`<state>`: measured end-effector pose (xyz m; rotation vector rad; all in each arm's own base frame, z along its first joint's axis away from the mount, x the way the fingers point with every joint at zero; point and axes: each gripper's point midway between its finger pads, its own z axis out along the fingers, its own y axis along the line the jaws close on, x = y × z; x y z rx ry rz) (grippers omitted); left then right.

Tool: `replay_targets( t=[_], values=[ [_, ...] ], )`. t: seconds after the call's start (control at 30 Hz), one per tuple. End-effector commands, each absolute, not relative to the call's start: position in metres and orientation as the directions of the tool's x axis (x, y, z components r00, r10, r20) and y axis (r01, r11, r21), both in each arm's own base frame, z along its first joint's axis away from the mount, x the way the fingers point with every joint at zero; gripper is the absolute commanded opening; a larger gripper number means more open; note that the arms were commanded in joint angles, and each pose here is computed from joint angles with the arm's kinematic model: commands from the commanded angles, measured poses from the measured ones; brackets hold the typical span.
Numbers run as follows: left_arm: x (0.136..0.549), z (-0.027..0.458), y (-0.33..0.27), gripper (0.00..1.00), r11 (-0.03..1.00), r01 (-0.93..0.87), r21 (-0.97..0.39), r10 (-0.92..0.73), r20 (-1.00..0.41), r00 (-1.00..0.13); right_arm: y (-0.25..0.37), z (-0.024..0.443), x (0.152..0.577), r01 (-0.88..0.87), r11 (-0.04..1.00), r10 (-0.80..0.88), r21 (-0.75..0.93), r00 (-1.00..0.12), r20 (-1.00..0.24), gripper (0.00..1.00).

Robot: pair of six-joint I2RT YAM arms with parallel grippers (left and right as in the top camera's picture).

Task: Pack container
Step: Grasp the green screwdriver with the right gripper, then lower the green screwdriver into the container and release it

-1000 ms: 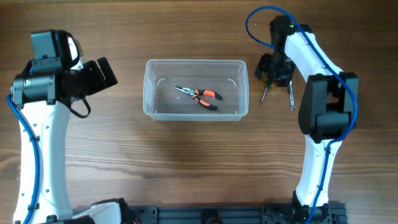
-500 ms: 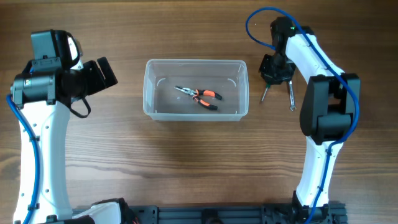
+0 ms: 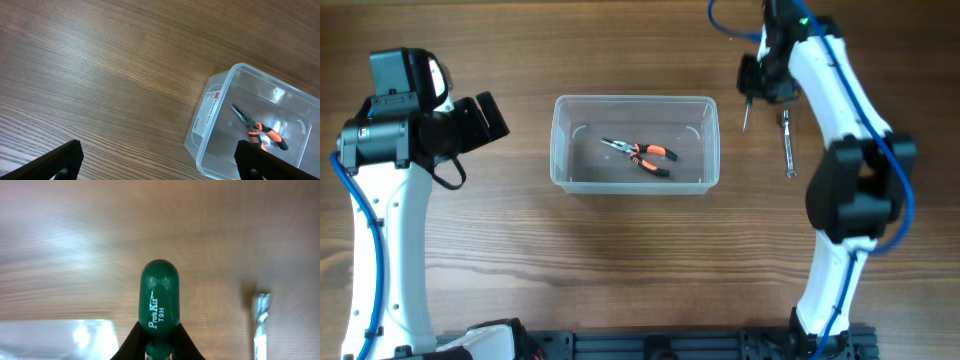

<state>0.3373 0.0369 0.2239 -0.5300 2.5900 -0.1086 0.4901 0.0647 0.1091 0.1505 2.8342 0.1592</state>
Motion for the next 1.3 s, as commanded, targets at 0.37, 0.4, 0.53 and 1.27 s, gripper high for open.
replay_targets(
  t=[0.37, 0.4, 0.53, 1.27],
  values=[
    [0.338, 0.224, 0.034, 1.0, 0.919, -0.348, -0.185, -0.394, -0.446, -0.804, 0.306, 0.138, 0.392, -0.991, 0.111, -0.893, -0.077, -0.065, -0.445, 0.04],
    [0.338, 0.224, 0.034, 1.0, 0.919, -0.349, -0.185, -0.394, -0.445, -0.804, 0.306, 0.123, 0.391, -0.993, 0.111, -0.9, -0.046, -0.081, -0.428, 0.04],
    [0.338, 0.224, 0.034, 1.0, 0.919, -0.348, -0.185, -0.394, -0.445, -0.804, 0.302, 0.076, 0.384, -0.992, 0.112, -0.926, 0.054, -0.124, -0.356, 0.04],
    [0.337, 0.224, 0.034, 1.0, 0.919, -0.349, -0.184, -0.394, -0.444, -0.804, 0.177, 0.29, 0.413, -0.64, 0.735, -0.631, -0.224, -0.524, -0.572, 1.0]
  ],
)
